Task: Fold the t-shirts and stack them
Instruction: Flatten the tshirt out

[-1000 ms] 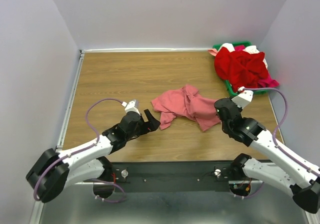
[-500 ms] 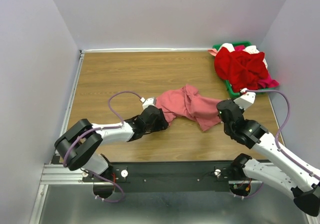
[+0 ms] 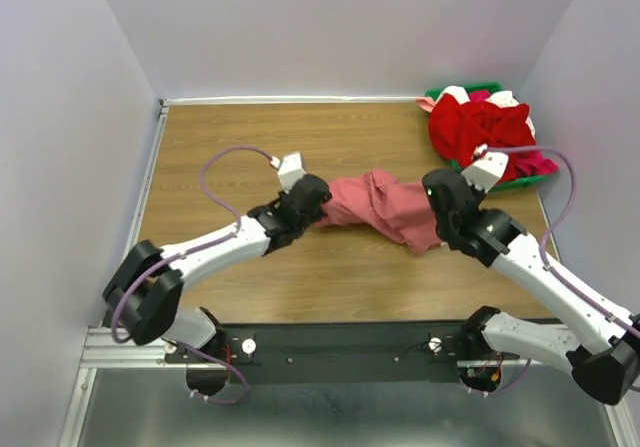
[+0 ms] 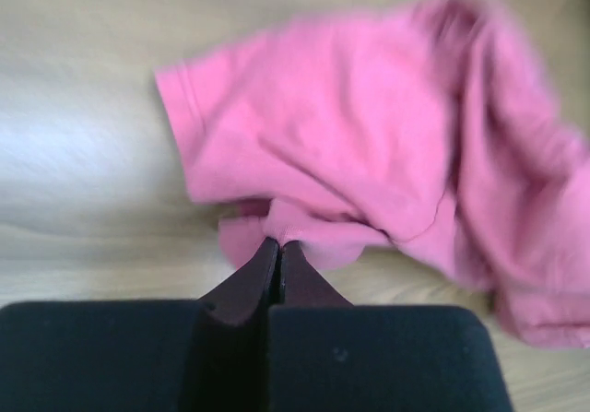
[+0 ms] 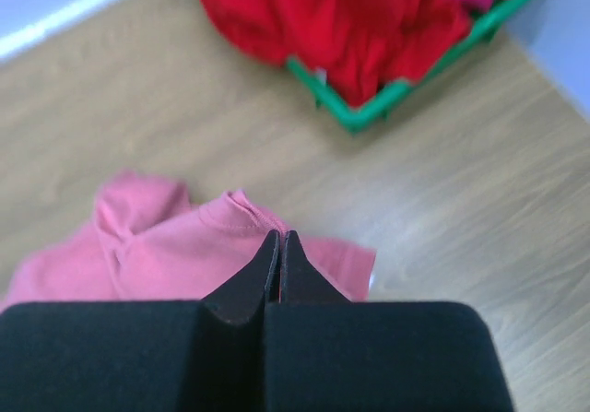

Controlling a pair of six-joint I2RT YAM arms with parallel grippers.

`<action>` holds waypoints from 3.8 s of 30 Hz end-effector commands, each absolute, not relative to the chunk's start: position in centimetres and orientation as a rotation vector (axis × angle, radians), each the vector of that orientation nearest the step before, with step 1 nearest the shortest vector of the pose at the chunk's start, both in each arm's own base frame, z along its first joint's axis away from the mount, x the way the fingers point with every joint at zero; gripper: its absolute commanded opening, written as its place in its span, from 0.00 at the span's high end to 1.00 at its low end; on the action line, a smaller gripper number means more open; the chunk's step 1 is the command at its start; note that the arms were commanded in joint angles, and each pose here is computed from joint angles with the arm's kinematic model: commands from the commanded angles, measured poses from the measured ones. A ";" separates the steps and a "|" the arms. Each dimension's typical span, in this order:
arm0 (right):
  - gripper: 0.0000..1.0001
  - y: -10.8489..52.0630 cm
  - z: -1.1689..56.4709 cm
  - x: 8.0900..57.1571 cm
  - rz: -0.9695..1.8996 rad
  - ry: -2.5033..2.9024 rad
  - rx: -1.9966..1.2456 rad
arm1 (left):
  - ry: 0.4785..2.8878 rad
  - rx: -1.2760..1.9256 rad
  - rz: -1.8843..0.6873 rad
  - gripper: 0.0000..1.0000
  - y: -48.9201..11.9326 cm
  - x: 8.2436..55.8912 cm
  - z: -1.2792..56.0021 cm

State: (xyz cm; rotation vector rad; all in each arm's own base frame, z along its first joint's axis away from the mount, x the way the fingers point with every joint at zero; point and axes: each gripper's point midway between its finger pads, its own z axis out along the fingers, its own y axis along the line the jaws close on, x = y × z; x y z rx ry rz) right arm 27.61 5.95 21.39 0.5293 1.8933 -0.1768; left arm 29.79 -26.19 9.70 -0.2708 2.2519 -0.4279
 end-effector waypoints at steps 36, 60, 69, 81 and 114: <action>1.00 -3.7 59.0 18.9 0.121 1.207 0.562 | 0.889 -0.760 -0.731 1.00 6.6 9.3 59.5; 0.07 11.2 23.1 47.4 -0.164 2.168 0.130 | 1.962 -0.698 -0.072 1.00 -3.3 34.0 15.8; 0.00 28.1 17.6 29.2 0.384 2.236 -0.421 | 1.976 -0.714 -0.104 1.00 -3.2 34.3 13.6; 0.00 41.9 6.3 5.7 0.492 2.262 -1.020 | 1.971 -0.681 -0.170 1.00 -3.4 32.9 13.5; 0.99 35.9 -0.1 3.5 0.225 2.506 -0.931 | 1.932 -0.729 -0.125 1.00 -2.1 31.9 14.2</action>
